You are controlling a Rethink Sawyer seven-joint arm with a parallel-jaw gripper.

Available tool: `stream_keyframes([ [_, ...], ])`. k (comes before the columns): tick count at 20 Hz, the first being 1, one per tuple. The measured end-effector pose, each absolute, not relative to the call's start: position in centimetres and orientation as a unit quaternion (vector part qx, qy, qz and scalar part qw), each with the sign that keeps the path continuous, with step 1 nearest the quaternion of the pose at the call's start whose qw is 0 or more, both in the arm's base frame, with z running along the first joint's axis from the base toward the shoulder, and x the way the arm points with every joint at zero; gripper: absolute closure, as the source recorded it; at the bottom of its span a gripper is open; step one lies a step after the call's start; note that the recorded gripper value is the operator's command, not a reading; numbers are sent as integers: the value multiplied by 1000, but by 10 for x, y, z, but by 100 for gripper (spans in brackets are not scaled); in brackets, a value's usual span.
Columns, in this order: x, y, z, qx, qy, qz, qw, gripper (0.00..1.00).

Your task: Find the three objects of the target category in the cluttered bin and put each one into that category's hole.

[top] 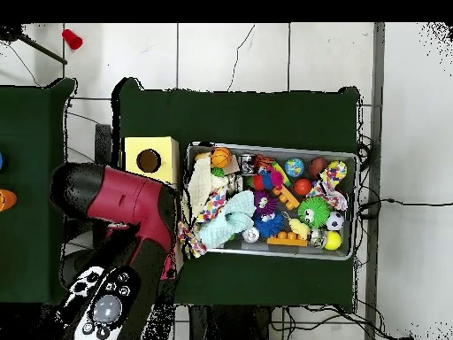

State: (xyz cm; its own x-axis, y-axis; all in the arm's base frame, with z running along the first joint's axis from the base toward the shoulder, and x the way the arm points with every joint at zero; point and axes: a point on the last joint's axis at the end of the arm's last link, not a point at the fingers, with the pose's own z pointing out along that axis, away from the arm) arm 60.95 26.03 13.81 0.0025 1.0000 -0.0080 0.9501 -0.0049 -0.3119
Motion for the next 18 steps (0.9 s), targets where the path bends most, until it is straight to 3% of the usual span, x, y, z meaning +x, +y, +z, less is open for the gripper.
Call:
stream_keyframes([
  [10,600,267,95,-697,-692,139,124,100],
  [18,603,269,97,-696,-695,138,116,100],
])
